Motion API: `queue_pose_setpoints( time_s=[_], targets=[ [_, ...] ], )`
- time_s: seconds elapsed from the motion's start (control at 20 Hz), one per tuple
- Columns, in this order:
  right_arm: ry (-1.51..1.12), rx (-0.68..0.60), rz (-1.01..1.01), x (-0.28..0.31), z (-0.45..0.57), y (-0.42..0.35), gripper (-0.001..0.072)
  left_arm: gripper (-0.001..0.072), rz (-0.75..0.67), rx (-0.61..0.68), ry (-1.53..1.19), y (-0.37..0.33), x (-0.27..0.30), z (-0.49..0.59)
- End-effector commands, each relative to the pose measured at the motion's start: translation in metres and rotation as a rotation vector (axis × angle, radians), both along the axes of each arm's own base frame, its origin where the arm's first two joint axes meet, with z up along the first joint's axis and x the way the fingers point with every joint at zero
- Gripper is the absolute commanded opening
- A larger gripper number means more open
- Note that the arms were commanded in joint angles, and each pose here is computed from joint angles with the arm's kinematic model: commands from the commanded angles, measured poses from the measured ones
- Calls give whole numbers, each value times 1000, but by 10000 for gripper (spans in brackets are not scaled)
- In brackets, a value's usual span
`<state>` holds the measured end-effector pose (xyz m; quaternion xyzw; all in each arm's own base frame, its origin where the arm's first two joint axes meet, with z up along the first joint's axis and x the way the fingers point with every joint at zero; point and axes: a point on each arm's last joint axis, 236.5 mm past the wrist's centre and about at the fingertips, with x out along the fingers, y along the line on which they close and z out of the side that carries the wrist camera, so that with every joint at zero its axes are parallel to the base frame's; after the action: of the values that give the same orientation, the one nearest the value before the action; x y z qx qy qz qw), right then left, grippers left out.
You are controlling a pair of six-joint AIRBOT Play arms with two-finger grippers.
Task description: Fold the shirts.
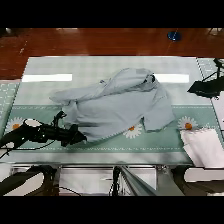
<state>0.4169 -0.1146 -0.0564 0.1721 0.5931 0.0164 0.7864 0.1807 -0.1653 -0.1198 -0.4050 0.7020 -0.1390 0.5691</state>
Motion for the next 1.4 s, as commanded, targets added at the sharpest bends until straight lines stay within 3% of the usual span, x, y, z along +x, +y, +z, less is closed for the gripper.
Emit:
queue_pose_setpoints(
  time_s=[0.0, 0.2, 0.6, 0.65, 0.7, 0.75, 0.8, 0.95, 1.1, 1.25, 1.35],
  targets=[
    [0, 312, 37, 10, -15, 61, 613, 29, -18, -13, -19, -2, 0, 2],
    [6, 498, -5, 21, -24, 88, 611, 30, -19, -12, -23, -1, 1, 2],
    [119, 478, 76, 9, -56, 125, 593, 30, -17, -13, -22, -1, 1, 2],
    [151, 459, 116, 3, -62, 136, 551, 30, -17, -13, -22, -1, 1, 2],
    [177, 422, 166, -3, -67, 144, 434, 30, -17, -13, -23, -1, 1, 2],
    [207, 381, 217, -11, -72, 148, 107, 29, -17, -13, -24, -1, 1, 2],
    [235, 369, 224, -15, -71, 151, 32, 29, -27, -17, -35, -2, 3, 4],
    [133, 426, 266, -7, -21, 164, 31, 27, -108, -85, -148, -11, 22, 36],
    [-154, 451, 264, 19, 84, 163, 31, 27, -163, -91, -436, -14, 78, 114],
    [-536, 431, 253, 30, 235, 155, 31, 27, -149, -11, -903, 2, 133, 261],
    [-786, 332, 261, 17, 333, 152, 31, 27, -96, 87, -1222, 23, 140, 374]
  ],
)
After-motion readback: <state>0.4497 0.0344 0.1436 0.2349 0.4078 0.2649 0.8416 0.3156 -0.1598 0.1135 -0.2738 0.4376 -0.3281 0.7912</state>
